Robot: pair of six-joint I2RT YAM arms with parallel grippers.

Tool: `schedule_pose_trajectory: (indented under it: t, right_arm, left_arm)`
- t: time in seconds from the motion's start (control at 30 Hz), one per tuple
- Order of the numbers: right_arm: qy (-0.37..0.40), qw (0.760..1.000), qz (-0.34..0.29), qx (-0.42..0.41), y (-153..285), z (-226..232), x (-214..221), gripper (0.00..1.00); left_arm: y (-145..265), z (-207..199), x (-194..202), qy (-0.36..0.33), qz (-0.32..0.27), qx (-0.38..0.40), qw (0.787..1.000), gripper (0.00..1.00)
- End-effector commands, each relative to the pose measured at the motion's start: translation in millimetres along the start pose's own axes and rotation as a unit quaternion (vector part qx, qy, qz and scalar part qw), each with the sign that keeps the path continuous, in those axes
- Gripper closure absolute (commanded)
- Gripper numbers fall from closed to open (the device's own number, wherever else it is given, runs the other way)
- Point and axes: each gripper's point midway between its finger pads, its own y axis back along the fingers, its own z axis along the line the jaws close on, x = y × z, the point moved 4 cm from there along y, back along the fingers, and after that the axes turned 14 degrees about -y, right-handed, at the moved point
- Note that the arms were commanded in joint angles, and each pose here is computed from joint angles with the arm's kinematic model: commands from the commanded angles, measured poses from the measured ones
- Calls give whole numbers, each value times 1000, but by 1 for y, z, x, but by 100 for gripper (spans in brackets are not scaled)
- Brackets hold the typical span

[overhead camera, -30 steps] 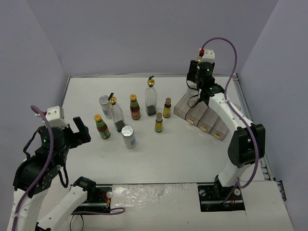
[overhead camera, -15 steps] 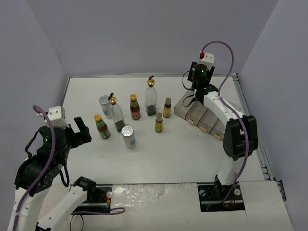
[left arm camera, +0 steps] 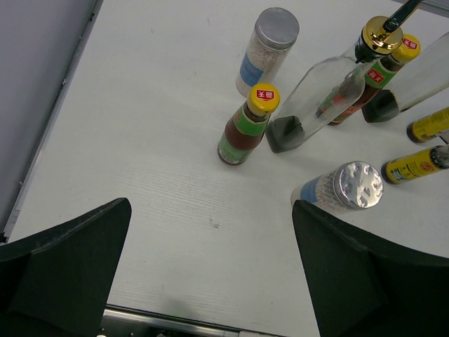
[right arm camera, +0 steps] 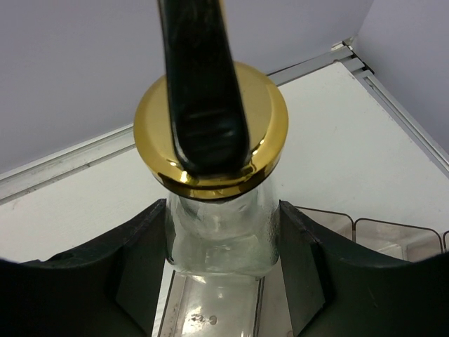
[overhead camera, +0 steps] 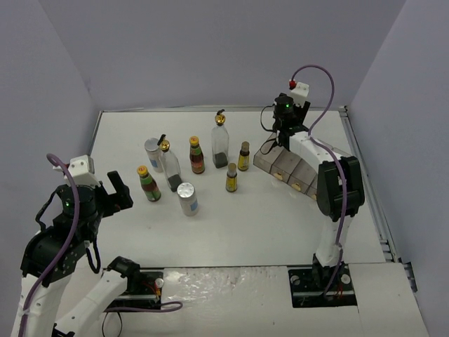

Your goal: Organize the condiment bottles

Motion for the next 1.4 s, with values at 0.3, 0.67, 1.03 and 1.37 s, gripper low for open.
schedule_pose_trajectory:
  t: [0.3, 0.67, 1.03, 1.37]
  right_arm:
    - [-115, 983, -140, 18, -3, 24, -75, 100]
    - [-138, 983, -116, 25, -7, 21, -61, 55]
    - [-125, 987, -98, 25, 2, 22, -69, 17]
    - [-98, 994, -34, -44, 52, 14, -74, 0]
  left_arm:
    - [5, 3, -5, 12, -12, -5, 1000, 3]
    - [6, 3, -5, 9, -10, -6, 1000, 3]
    - [6, 2, -7, 10, -15, -1, 1000, 3]
    - [8, 1, -12, 12, -20, 7, 1000, 3]
